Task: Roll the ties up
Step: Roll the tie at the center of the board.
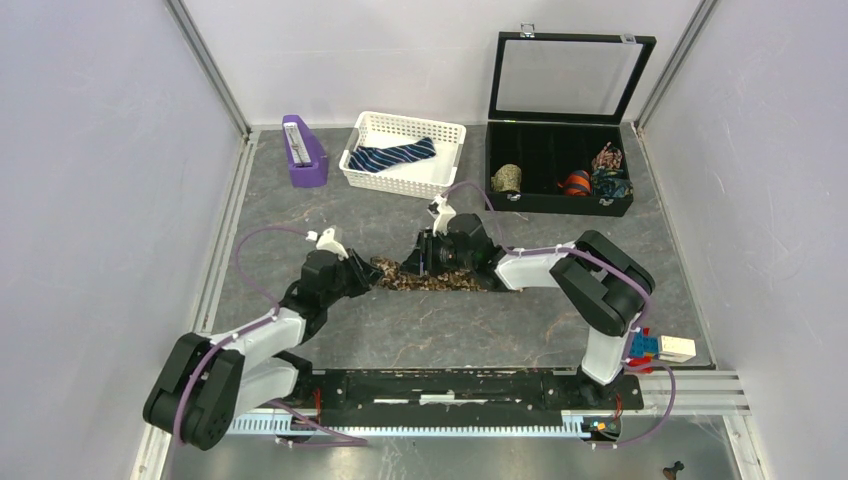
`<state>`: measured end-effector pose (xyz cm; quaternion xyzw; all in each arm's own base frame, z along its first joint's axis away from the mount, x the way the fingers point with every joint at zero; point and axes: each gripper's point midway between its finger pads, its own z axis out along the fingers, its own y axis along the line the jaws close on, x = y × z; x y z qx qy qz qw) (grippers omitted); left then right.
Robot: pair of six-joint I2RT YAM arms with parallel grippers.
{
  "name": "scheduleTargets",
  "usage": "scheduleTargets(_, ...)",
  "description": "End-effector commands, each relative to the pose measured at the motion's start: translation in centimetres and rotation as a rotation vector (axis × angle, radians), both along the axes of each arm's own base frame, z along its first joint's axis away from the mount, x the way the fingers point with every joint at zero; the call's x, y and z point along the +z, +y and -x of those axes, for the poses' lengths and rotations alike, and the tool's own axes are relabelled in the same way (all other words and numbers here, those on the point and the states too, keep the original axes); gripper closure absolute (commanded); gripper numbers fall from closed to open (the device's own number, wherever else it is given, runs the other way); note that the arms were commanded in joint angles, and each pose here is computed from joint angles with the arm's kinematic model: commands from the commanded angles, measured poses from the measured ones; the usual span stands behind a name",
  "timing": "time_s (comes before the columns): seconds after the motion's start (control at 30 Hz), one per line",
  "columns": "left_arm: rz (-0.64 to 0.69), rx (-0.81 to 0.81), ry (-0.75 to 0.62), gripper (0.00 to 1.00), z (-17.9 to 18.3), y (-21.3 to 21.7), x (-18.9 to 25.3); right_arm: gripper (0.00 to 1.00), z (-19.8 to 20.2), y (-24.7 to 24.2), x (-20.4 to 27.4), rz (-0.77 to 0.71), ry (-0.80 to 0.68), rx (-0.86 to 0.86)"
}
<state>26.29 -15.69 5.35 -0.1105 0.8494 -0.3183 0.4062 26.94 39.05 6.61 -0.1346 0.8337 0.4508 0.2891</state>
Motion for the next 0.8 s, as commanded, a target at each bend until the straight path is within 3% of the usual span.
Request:
scheduleTargets(0.0,-0.129,0.017,-0.008,0.9,-0.4,0.6,0.0,0.64,-0.2,1.2,2.5,-0.052,-0.061,0.007)
scheduleTargets(0.27,-0.212,0.023,-0.021,0.9,-0.2,0.2,0.8,0.73,0.0,2.1,0.7,-0.039,-0.034,0.016)
scheduleTargets(0.77,-0.313,0.003,-0.049,0.91,-0.1,-0.1,2.6,0.76,0.2,4.5,-1.1,-0.036,-0.008,0.055)
